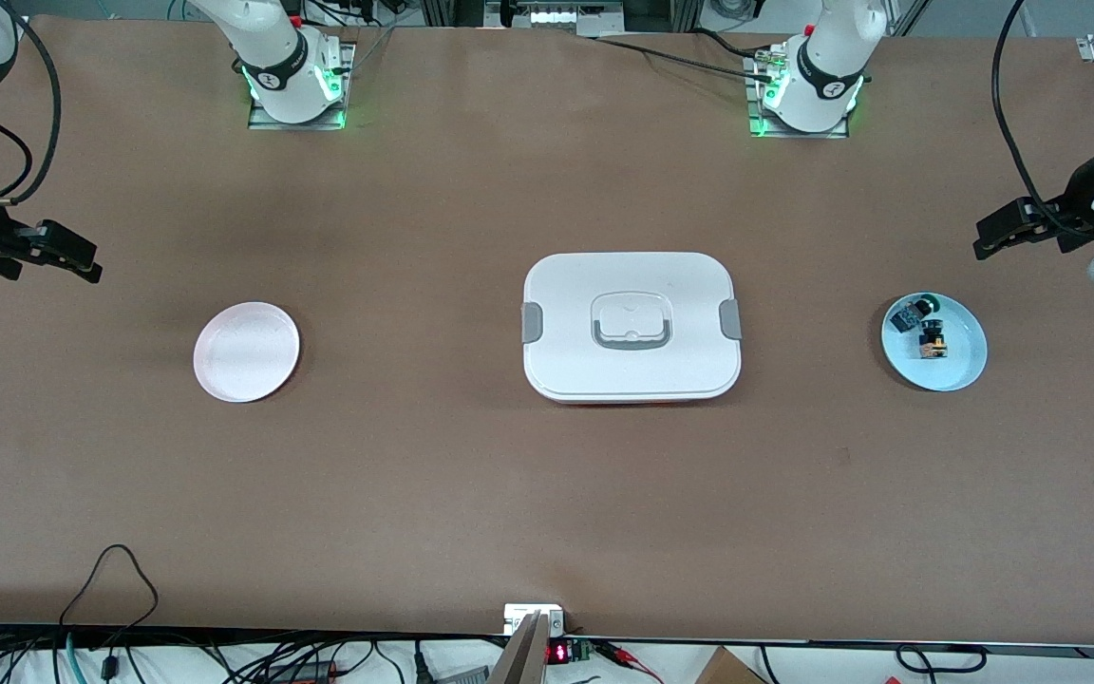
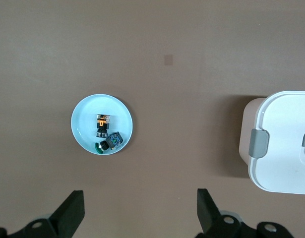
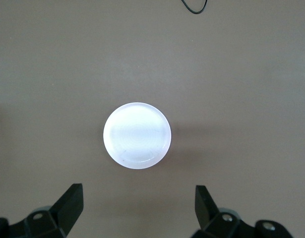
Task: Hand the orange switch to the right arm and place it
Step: 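Move the left gripper over the light-blue plate of switch parts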
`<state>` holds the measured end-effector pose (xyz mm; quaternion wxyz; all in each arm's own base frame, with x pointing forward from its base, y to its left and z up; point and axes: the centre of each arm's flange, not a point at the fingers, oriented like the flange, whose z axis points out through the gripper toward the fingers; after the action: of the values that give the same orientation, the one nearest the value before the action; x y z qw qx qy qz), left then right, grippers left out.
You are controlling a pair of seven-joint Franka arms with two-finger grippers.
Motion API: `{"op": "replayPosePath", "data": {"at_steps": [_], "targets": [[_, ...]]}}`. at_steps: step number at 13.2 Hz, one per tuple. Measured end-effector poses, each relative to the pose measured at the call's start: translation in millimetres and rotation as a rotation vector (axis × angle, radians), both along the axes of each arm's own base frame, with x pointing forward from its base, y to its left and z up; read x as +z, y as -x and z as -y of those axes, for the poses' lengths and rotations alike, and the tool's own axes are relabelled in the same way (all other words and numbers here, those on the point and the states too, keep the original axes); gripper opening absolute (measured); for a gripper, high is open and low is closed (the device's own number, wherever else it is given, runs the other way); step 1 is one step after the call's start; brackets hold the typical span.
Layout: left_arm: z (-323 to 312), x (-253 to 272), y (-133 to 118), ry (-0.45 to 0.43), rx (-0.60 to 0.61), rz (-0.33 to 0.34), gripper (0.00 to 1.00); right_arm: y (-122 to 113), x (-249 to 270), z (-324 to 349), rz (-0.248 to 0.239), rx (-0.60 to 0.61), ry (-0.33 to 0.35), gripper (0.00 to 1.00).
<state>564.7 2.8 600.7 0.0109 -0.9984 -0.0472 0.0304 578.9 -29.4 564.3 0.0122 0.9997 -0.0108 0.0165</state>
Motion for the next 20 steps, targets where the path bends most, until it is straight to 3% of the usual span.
{"op": "replayPosePath", "data": {"at_steps": [8, 12, 20], "targets": [[1, 3, 0, 0.0, -0.001, -0.009, 1.0, 0, 0, 0, 0.0, 0.0, 0.0, 1.0], [0, -7, 0, 0.004, -0.033, -0.057, 1.0, 0, 0, 0, 0.0, 0.0, 0.0, 1.0], [-57, -97, -6, 0.121, -0.561, -0.202, 1.0, 0, -6, 3, -0.022, -0.006, 0.0, 1.0]]}}
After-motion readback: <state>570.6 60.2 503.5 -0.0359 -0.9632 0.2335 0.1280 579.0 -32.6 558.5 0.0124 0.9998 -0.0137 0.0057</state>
